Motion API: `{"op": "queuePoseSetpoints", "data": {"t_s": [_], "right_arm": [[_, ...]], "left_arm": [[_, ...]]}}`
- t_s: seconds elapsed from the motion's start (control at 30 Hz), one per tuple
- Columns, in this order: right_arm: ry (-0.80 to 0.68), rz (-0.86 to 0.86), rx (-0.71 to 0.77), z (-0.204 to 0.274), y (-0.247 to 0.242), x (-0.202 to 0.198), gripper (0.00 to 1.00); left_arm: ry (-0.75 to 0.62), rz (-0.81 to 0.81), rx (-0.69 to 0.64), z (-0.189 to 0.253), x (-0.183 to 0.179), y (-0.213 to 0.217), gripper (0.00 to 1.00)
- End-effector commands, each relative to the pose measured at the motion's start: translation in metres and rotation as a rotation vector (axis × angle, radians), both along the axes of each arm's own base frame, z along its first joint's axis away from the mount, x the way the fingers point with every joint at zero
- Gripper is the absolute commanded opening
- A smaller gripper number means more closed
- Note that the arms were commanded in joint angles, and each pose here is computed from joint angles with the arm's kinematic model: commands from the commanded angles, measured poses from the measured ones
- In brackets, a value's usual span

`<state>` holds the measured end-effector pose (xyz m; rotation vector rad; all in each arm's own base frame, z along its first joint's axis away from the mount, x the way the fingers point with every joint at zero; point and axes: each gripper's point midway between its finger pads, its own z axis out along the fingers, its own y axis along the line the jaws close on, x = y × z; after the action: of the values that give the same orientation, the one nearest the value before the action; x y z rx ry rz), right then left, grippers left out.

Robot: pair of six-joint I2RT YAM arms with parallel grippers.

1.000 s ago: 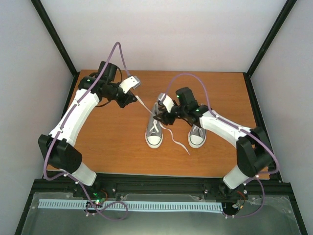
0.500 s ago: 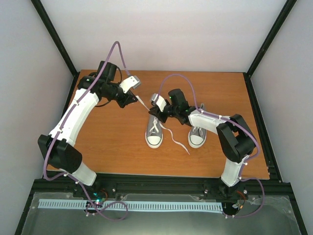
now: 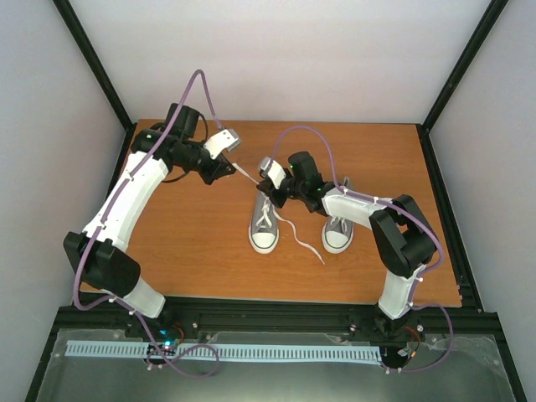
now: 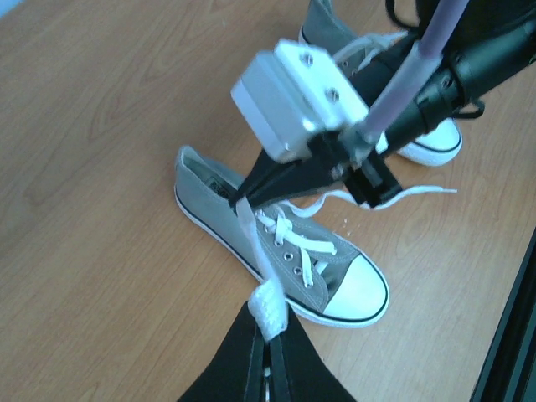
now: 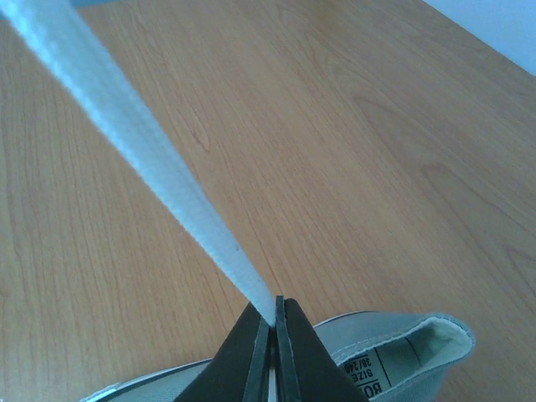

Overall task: Tie the shoes
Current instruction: Wrap the shoelace around the shoelace.

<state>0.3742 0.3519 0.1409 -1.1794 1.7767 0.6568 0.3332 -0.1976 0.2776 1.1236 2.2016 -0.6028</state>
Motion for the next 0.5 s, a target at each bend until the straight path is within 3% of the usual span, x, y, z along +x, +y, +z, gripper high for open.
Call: {"op": "queuePoseSetpoints", "data": {"t_s": [0.0,0.13,0.17,0.2,0.27,0.33,0.47], "right_arm": [[-0.001,-0.051,0.028,0.012,-0.008,0.008,0.03],[0.053,-0.052,0.053,0.014,-0.011,0.004,0.03],[0.067,-0.048,0.053,0.013,-0.011,0.002,0.03],[0.079,-0.049,0.050,0.012,-0.011,0.002,0.03],[0.102,-0.058,0.038,0.010,-0.013,0.001,0.03],[0.139,-0.080,0.028,0.007,-0.016,0.003,0.03],[0.205,-0.098,0.056,0.006,-0.017,0.001,0.03]], "left_arm": [[0.044,0.004,0.071,-0.040,-0.004,0.009,0.01],[0.084,0.025,0.285,-0.143,-0.002,0.022,0.01],[0.079,-0.002,0.328,-0.161,-0.005,0.020,0.05],[0.085,-0.033,0.349,-0.175,-0.012,0.018,0.16],[0.069,-0.065,0.325,-0.181,-0.018,0.014,0.46],[0.002,-0.074,0.295,-0.172,-0.014,0.010,0.61],[-0.052,-0.091,0.190,-0.146,0.001,-0.011,0.63]]}}
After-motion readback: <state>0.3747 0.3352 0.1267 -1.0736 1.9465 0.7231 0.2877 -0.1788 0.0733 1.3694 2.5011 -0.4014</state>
